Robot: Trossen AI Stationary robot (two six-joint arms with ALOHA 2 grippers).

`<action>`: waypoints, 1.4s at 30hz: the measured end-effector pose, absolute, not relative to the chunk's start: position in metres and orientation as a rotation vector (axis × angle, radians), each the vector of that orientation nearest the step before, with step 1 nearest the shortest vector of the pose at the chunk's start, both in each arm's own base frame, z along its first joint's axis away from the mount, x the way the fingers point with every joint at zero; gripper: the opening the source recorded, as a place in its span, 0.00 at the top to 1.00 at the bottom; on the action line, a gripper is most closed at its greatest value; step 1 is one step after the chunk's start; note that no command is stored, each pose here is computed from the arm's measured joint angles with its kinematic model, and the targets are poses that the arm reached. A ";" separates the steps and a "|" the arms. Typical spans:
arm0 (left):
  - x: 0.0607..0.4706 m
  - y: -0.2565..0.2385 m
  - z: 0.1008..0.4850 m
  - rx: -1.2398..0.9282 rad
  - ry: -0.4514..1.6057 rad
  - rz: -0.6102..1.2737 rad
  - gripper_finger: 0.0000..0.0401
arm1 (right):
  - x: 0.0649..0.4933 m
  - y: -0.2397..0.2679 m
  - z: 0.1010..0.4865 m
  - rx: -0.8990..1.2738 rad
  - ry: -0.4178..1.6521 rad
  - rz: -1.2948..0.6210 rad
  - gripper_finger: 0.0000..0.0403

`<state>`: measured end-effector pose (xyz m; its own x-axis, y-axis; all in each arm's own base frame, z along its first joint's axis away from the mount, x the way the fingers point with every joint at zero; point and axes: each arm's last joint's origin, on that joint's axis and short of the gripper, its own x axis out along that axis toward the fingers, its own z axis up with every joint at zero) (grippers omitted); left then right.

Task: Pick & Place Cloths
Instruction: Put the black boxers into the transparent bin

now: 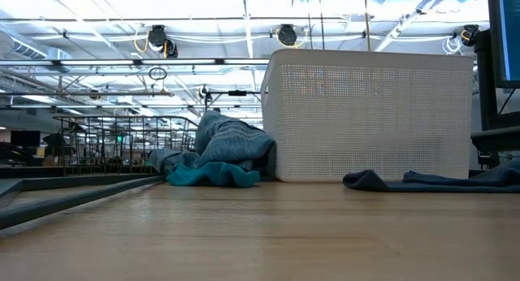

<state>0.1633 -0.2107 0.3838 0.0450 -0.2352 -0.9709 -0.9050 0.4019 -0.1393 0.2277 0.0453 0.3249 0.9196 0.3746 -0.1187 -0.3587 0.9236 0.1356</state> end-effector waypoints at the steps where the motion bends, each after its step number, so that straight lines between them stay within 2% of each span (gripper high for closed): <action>1: 0.163 -0.211 0.379 -1.073 1.485 0.732 1.00 | 0.228 0.046 0.325 0.112 0.144 0.382 1.00; 13: 0.161 -0.210 0.322 -0.937 1.522 0.940 1.00 | 0.226 0.052 0.325 0.125 0.151 0.405 1.00; 26: 0.165 -0.215 0.266 -0.917 1.533 0.901 0.97 | 0.226 0.052 0.325 0.146 0.156 0.428 1.00; 30: 0.166 -0.215 0.265 -0.916 1.495 0.892 0.88 | 0.226 0.052 0.325 0.145 0.156 0.428 1.00; 35: 0.168 -0.215 0.267 -0.906 1.474 0.858 0.69 | 0.226 0.052 0.325 0.145 0.156 0.429 1.00; 42: 0.166 -0.216 0.284 -0.994 1.557 0.657 0.44 | 0.226 0.052 0.325 0.145 0.155 0.429 1.00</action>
<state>0.1658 -0.2158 0.2838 -0.0253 -0.2457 -0.9690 -0.8657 0.4902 -0.1017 0.2259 0.0525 0.3248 0.8980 0.4237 -0.1191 -0.4015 0.8995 0.1724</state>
